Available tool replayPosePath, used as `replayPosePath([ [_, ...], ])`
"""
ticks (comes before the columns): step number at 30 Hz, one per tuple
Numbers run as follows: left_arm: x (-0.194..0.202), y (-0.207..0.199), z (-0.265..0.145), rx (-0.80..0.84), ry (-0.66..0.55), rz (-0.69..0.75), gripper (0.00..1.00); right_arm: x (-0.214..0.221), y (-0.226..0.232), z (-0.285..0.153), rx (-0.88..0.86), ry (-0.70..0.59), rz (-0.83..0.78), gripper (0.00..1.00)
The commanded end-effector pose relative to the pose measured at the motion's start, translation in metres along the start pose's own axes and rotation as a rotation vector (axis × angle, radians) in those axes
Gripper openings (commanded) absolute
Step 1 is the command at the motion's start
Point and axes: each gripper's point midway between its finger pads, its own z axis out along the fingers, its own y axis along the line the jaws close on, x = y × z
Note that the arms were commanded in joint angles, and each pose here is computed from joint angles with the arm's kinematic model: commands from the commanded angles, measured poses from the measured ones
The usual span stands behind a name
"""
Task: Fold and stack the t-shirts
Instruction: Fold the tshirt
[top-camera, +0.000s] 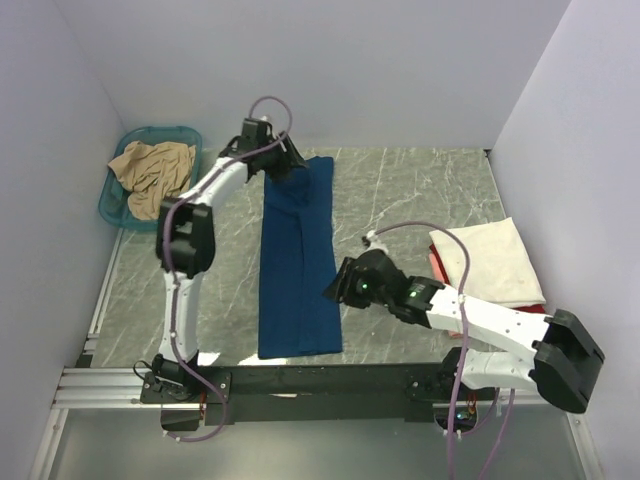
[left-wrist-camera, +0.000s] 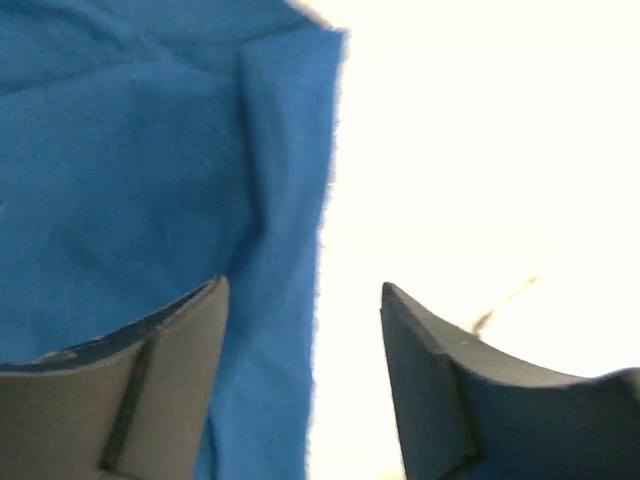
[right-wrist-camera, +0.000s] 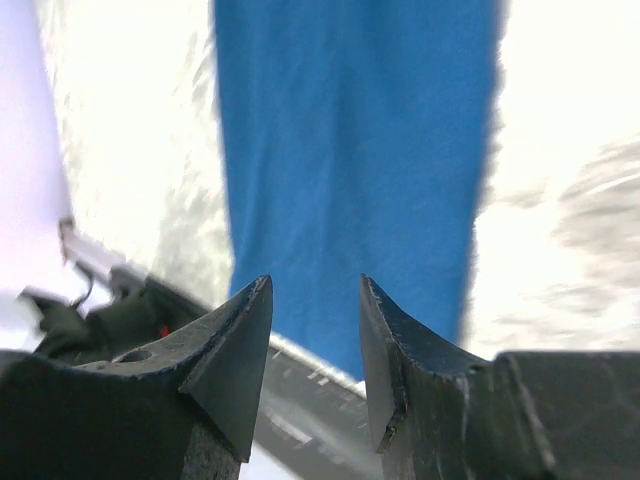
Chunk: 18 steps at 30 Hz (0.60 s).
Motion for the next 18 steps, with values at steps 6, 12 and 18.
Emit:
replayPosePath([
  [6,-0.005,-0.005,-0.132,-0.124,-0.225,-0.164,0.45,-0.019,-0.036,-0.011,0.065,-0.011,-0.069,0.47],
  [12,0.078,0.048,-0.176,-0.223,-0.218,-0.274,0.29,-0.060,-0.003,-0.003,0.013,-0.055,-0.107,0.47],
  [18,0.152,0.078,-0.206,-0.311,-0.179,-0.273,0.24,-0.133,0.048,0.051,-0.015,-0.119,-0.243,0.46],
])
